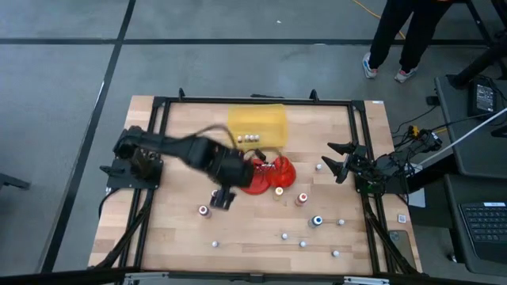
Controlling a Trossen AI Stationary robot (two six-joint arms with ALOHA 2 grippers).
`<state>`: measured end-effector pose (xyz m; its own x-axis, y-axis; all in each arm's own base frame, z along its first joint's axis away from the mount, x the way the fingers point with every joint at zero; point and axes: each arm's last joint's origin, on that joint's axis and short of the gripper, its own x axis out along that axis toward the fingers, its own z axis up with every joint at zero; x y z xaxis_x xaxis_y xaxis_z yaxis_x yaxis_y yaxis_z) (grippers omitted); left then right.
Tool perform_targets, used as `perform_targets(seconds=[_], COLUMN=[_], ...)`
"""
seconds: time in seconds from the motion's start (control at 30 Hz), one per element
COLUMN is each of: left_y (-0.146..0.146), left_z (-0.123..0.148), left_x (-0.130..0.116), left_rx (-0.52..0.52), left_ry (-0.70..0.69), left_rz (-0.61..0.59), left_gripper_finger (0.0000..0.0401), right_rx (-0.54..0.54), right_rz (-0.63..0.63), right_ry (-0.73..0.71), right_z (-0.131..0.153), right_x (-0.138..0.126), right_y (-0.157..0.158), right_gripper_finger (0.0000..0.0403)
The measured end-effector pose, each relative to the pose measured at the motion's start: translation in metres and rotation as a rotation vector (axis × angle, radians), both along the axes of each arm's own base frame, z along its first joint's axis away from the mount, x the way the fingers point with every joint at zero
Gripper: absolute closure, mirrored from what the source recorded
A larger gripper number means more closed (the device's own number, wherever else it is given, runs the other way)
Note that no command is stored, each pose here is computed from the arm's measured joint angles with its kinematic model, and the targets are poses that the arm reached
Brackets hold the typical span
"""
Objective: Pick & Place food coloring
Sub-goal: Put the black food coloring bottle into the yellow bin
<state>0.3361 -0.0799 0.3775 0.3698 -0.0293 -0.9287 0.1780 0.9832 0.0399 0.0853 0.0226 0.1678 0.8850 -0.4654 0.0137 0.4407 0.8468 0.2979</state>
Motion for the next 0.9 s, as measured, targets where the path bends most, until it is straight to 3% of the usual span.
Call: perform_targets(seconds=[0.13,0.3,0.53,0.7,0.9], left_y=[-0.04,-0.084,-0.124,-0.144,-0.165], left_z=[-0.005,-0.016,-0.038,-0.06,-0.092], left_x=[-0.008,-0.024,-0.027,-0.025,-0.019], left_rx=[-0.003,0.047,0.111,0.147,0.165], left_ry=[0.019,0.091,0.131,0.18,0.219], left_rz=[-0.102,-0.36,-0.592,-0.669,-0.654], left_gripper_finger=[0.0162,0.0207,0.0215,0.0203,0.0203], right_rx=[0.0,0.0,0.0,0.0,0.0], right_rz=[0.0,0.0,0.0,0.0,0.0], right_ry=[0.0,0.0,0.0,0.0,0.0], right_z=[0.0,0.0,0.0,0.0,0.0], right_x=[0.0,0.0,0.0,0.0,0.0], right_y=[0.0,0.0,0.0,0.0,0.0], right_gripper_finger=[0.0056,0.0056,0.0056,0.0056,0.0056])
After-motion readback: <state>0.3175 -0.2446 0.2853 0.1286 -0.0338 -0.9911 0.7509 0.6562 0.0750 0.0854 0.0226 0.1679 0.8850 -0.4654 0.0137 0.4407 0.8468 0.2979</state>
